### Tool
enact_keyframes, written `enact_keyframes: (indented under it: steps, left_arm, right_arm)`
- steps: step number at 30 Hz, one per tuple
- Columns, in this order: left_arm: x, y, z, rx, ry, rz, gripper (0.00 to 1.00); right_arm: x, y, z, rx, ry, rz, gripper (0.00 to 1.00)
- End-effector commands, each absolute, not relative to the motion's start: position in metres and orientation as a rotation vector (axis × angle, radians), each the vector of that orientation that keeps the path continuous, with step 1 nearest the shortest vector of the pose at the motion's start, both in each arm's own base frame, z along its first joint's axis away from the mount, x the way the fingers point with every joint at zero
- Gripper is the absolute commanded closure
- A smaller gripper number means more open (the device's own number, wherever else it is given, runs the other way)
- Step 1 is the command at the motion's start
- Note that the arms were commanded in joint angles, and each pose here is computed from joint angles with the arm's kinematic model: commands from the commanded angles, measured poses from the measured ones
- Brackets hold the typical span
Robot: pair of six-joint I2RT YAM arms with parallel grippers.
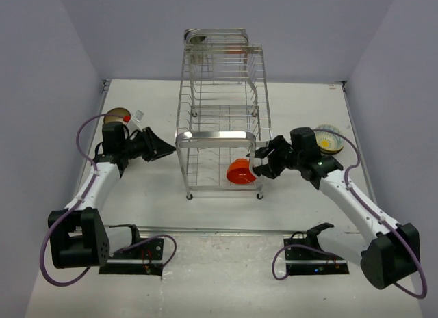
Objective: Unload the bowls from the dish rack
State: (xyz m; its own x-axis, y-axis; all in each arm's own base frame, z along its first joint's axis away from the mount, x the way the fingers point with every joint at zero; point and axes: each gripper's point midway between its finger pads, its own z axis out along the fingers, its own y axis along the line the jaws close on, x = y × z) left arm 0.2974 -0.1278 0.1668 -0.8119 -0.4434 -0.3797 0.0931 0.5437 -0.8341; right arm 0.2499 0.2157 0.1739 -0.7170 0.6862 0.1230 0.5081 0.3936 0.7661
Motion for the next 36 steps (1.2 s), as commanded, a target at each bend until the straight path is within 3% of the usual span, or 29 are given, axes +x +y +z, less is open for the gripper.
enact_keyframes:
  steps: [1, 9, 17, 25, 36]
  left_arm:
    - [0.302, -0.132, 0.179, -0.215, 2.170, -1.268, 0.69]
    - [0.306, -0.131, 0.178, -0.224, 2.170, -1.255, 0.69]
    - [0.310, -0.118, 0.182, -0.223, 2.165, -1.099, 0.69]
    - [0.310, -0.115, 0.177, -0.219, 2.177, -1.067, 0.69]
    - [0.307, -0.115, 0.167, -0.223, 2.196, -1.064, 0.69]
  right_arm:
    - [0.245, 0.209, 0.191, 1.125, 2.359, 1.239, 0.42]
    - [0.234, 0.185, 0.235, 0.975, 2.219, 1.164, 0.42]
    - [0.231, 0.133, 0.246, 0.698, 2.051, 0.855, 0.41]
    - [0.197, 0.086, 0.282, 0.389, 1.874, 0.612, 0.45]
    - [0.163, 0.131, 0.291, -0.138, 1.998, 0.725, 0.43]
